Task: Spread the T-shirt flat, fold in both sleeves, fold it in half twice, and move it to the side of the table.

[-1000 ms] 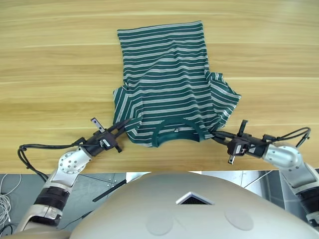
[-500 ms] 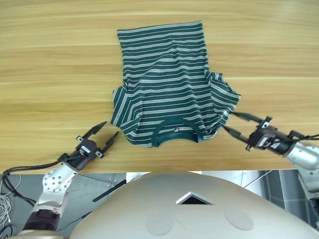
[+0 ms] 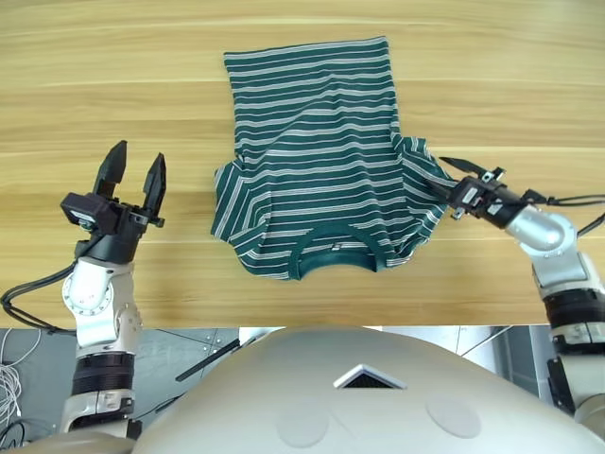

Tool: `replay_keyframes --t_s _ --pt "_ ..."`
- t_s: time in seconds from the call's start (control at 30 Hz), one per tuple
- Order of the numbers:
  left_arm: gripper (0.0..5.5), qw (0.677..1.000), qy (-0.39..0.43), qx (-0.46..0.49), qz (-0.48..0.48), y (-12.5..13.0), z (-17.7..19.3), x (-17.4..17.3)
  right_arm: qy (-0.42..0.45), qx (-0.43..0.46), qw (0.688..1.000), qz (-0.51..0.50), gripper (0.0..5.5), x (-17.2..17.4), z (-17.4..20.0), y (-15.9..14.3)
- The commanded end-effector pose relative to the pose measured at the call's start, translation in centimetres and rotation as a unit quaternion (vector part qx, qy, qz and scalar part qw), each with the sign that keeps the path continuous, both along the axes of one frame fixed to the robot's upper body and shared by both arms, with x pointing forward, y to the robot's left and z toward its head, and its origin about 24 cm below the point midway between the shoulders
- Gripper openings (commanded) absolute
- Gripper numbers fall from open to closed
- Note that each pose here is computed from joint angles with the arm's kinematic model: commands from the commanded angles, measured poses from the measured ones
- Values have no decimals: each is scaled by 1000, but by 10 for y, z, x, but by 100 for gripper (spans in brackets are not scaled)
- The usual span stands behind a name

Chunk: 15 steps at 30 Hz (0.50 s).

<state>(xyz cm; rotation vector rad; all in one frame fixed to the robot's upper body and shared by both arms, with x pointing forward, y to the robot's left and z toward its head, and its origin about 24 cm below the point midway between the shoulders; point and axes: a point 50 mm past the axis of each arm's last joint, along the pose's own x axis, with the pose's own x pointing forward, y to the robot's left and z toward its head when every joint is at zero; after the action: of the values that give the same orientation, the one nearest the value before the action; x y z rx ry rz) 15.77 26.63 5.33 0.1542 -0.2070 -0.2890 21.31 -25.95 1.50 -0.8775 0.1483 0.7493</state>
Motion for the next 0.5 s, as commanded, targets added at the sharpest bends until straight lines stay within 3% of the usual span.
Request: replay_keyframes --t_s 0.03,0.33,0.5 --pt "261 1000 -9 22 2 -2 5 2 50 -42 998 1 227 -16 -16 -5" --pt "261 988 19 146 35 12 -9 9 66 -72 995 -28 227 -60 7 -19" --pt "261 977 31 210 7 11 -14 2 56 -93 992 -58 227 -61 15 -30"
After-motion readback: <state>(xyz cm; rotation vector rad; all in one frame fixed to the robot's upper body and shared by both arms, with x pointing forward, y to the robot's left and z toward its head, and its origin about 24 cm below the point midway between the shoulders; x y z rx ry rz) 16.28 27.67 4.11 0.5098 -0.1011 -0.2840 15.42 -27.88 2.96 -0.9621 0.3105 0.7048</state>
